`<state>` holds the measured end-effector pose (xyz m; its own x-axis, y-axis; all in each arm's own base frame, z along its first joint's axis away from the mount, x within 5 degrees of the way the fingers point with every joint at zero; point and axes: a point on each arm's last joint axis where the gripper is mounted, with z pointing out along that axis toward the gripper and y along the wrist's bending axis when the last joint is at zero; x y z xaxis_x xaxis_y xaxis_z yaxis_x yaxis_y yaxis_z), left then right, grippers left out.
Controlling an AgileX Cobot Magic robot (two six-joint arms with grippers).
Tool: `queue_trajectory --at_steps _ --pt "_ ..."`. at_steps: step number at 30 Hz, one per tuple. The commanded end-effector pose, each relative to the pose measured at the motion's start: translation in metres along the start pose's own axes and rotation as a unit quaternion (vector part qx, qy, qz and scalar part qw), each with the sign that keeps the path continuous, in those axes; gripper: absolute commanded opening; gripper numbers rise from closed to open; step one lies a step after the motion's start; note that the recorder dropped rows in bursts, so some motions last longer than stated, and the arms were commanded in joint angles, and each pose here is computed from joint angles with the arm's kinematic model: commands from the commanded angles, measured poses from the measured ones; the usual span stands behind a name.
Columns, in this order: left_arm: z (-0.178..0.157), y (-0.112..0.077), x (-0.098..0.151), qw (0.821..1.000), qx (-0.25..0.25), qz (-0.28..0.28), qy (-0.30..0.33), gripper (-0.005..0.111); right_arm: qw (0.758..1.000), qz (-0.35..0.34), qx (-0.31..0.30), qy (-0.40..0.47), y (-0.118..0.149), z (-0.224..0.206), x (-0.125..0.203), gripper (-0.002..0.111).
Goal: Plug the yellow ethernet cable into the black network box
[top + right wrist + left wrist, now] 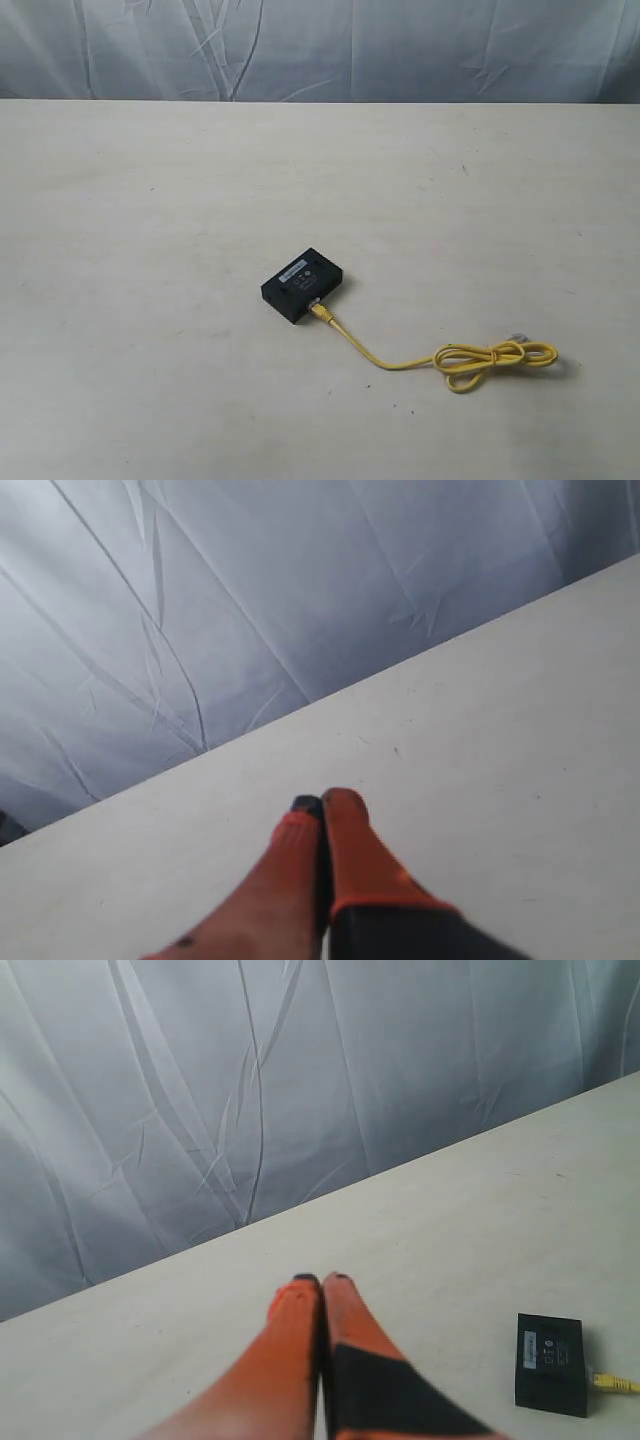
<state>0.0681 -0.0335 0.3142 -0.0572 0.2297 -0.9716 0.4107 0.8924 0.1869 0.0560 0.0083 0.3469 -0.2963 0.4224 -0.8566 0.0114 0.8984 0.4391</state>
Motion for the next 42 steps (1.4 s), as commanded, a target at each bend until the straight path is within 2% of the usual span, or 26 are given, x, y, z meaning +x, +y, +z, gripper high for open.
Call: queue_trajectory --at_steps 1,6,12,16,27,31,42 --pt "0.0 0.0 0.001 1.0 -0.003 -0.003 -0.003 0.0 0.999 -0.043 0.019 -0.006 -0.004 0.0 0.001 -0.001" --pt "0.0 0.0 0.001 1.0 -0.003 -0.003 -0.003 0.0 0.986 -0.161 0.035 -0.019 -0.013 -0.004 0.012 -0.001" --pt "0.0 0.0 0.001 1.0 -0.003 -0.003 -0.003 0.0 0.974 -0.225 0.034 -0.019 -0.029 0.003 0.044 -0.001" --pt "0.0 0.0 0.001 1.0 -0.003 -0.003 -0.003 0.0 0.973 -0.228 0.036 -0.008 -0.039 0.009 0.063 -0.001" --pt "0.0 0.0 0.001 1.0 -0.002 -0.003 -0.002 0.0 0.972 -0.233 -0.006 -0.016 -0.054 0.016 0.101 -0.001" --pt "0.0 0.0 0.001 1.0 -0.002 -0.003 -0.002 0.0 0.973 -0.227 -0.013 -0.036 -0.056 0.022 0.107 -0.001" --pt "0.0 0.0 0.001 1.0 -0.002 -0.003 -0.002 0.0 0.978 -0.209 -0.009 0.009 -0.074 0.042 0.145 -0.001"
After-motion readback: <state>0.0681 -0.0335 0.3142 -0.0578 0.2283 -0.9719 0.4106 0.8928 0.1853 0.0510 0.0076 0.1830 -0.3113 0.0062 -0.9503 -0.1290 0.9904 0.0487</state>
